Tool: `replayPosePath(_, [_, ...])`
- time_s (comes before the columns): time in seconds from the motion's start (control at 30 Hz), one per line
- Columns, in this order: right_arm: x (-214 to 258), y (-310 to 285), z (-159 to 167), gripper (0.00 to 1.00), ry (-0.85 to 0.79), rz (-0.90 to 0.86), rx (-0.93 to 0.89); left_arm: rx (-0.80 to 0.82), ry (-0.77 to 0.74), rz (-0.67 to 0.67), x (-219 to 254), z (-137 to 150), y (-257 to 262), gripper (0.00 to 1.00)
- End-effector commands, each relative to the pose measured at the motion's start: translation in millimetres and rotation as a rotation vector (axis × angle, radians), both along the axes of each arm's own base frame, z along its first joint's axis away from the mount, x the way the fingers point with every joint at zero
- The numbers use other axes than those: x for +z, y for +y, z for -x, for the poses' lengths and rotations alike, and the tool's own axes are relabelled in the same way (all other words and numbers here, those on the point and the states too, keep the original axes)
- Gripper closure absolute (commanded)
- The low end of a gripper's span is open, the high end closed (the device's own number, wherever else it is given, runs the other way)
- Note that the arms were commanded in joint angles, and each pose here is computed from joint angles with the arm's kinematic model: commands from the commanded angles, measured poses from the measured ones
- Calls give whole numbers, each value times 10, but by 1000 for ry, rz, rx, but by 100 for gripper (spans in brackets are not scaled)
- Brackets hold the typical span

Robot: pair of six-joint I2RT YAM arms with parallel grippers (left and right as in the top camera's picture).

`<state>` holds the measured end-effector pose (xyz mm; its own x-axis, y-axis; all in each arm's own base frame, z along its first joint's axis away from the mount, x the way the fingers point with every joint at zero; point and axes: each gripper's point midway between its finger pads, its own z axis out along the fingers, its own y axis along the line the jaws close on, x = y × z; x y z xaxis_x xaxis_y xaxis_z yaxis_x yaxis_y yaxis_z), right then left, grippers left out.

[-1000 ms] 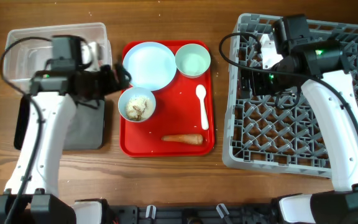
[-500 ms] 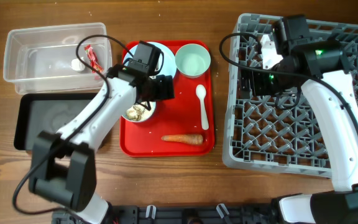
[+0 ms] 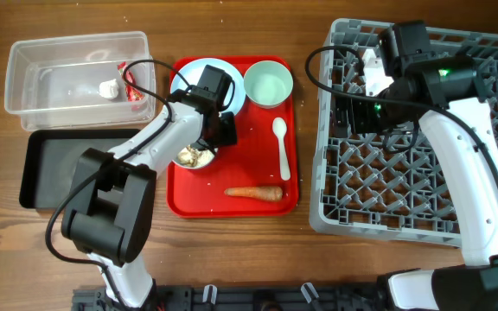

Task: Sort waste into correct bins and load items into the dishwasher rack
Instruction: 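Move the left gripper to the rice bowl and grasp its rim, then carry the rice bowl left and tip rice onto the black tray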

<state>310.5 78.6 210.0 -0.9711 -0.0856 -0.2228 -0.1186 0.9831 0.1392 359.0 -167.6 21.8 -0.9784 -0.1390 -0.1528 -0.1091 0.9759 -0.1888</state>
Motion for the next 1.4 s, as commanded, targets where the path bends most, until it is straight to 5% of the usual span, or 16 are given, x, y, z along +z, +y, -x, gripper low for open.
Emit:
replayPosePath(0.0, [3, -13, -36, 0, -2, 13, -15, -10, 17, -19, -62, 41, -4, 78])
replayPosePath(0.17, [3, -14, -37, 0, -2, 14, -14, -12, 37, -27, -71, 91, 9, 96])
replayPosePath(0.77, [-5, -22, -1, 0, 13, 18, -11, 18, -37, -112, 672, 323, 335, 96])
replayPosePath(0.93, [-7, -24, 6, 0, 16, 19, -11, 149, -76, -98, 1026, 336, 819, 96])
replayPosePath(1.37, [-17, -32, 51, 0, 35, 22, -12, 270, -143, 411, 1254, 155, 1903, 96])
